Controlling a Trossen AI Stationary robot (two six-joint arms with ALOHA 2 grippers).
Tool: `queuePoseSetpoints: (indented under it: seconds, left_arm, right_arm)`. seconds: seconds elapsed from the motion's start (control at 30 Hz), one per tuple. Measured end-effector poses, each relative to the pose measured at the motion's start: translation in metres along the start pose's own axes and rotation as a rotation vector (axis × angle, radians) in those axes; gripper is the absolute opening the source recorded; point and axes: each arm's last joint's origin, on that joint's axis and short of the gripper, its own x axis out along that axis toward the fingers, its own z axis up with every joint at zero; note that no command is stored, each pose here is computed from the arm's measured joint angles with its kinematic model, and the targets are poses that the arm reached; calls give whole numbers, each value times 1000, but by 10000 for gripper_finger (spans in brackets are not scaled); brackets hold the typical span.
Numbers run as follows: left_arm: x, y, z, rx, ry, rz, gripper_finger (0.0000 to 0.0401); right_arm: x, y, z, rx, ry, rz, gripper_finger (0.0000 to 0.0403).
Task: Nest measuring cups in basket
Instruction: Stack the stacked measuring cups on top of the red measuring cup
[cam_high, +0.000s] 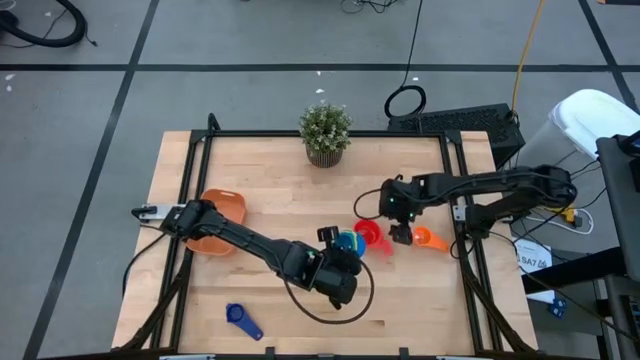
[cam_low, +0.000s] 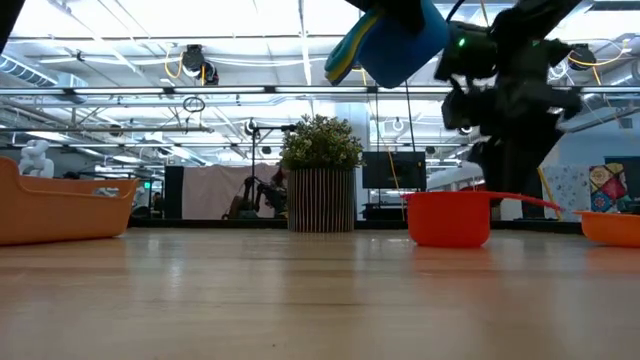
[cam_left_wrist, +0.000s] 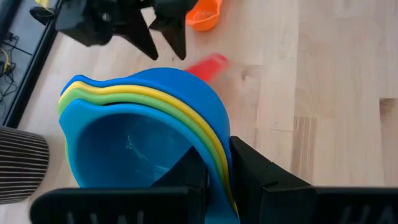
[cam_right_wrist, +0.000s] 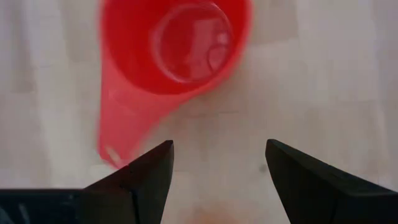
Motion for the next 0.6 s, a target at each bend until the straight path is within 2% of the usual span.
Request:
queuePoseSetpoints:
  seconds: [0.07, 0.13, 0.2, 0.27, 0.37, 0.5, 0.6]
  left_arm:
    - [0, 0, 0, 1, 0, 5, 46]
    - [1, 2, 0, 2, 5, 8, 46]
    - [2, 5, 0, 0, 11, 16, 46]
    - [4, 9, 0, 0, 24, 39, 45]
    - [9, 18, 0, -10, 45, 64, 45]
    - [17, 33, 3, -32, 55, 87, 45]
    - [23, 43, 6, -51, 62, 101, 45]
  right_arm:
    - [-3, 7, 0, -23, -23, 21, 248]
    - [-8, 16, 2, -77, -69, 96, 245]
    - [-15, 24, 7, -144, -161, 213, 240]
    - [-24, 28, 10, -178, -247, 231, 234]
    - [-35, 24, 6, -136, -304, 6, 224]
    - [-45, 15, -10, -66, -256, -298, 216]
    - [-48, 11, -21, -13, -179, -383, 215]
